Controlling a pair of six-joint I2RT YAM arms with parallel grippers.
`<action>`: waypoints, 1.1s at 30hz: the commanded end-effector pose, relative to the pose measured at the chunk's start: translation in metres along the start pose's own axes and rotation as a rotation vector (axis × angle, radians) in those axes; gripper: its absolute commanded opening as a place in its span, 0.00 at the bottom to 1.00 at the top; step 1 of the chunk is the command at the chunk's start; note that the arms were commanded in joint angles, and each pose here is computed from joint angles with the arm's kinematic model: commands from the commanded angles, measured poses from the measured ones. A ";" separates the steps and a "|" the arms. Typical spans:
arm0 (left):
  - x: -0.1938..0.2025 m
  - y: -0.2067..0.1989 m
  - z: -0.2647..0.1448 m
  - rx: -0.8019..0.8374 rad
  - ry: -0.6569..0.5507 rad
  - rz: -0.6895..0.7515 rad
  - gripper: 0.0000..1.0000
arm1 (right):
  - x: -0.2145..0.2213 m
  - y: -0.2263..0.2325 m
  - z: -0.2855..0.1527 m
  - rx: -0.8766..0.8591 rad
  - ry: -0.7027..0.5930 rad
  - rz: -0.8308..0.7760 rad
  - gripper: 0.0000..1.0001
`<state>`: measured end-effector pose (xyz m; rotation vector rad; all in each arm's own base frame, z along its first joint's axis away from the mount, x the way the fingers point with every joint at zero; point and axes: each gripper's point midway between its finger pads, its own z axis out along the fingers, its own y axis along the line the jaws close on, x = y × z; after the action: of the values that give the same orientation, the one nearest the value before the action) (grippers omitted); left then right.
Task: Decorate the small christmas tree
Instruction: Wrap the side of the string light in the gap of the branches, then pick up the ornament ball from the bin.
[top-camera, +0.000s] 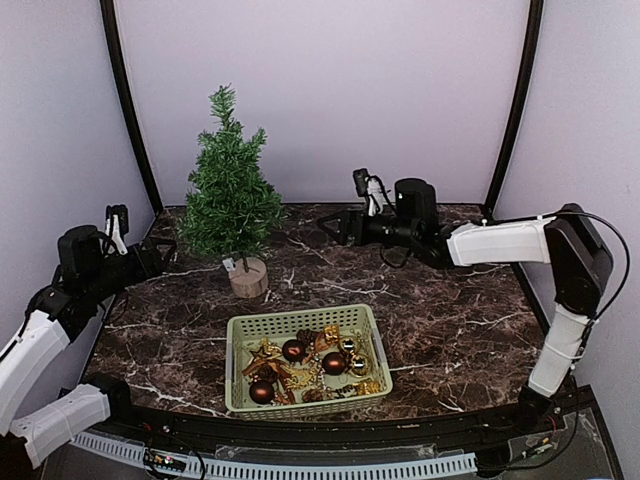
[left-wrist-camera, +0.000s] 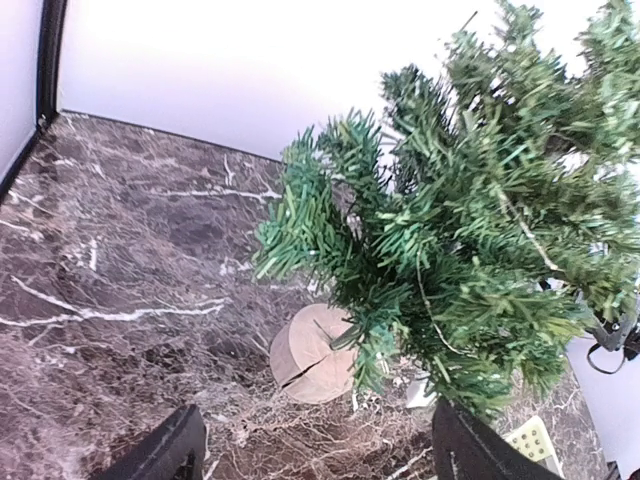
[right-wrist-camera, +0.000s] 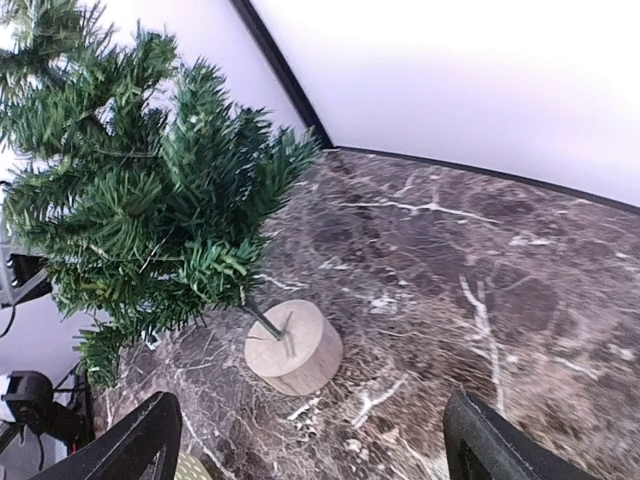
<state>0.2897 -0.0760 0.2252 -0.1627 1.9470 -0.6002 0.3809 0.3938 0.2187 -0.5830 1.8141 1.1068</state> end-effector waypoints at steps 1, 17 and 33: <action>0.007 0.011 -0.016 -0.076 0.027 -0.038 0.83 | -0.021 -0.019 -0.037 0.219 -0.006 0.011 0.92; 0.100 -0.022 -0.008 0.083 0.387 -0.056 0.75 | 0.075 0.042 -0.127 0.427 0.299 0.197 0.81; 0.155 -0.072 0.009 0.206 0.496 -0.052 0.68 | 0.163 0.116 -0.085 0.406 0.544 0.116 0.58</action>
<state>0.2120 -0.1965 0.1260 0.1212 2.3984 -0.9189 0.1987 0.3678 0.1644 -0.5298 2.4268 0.6966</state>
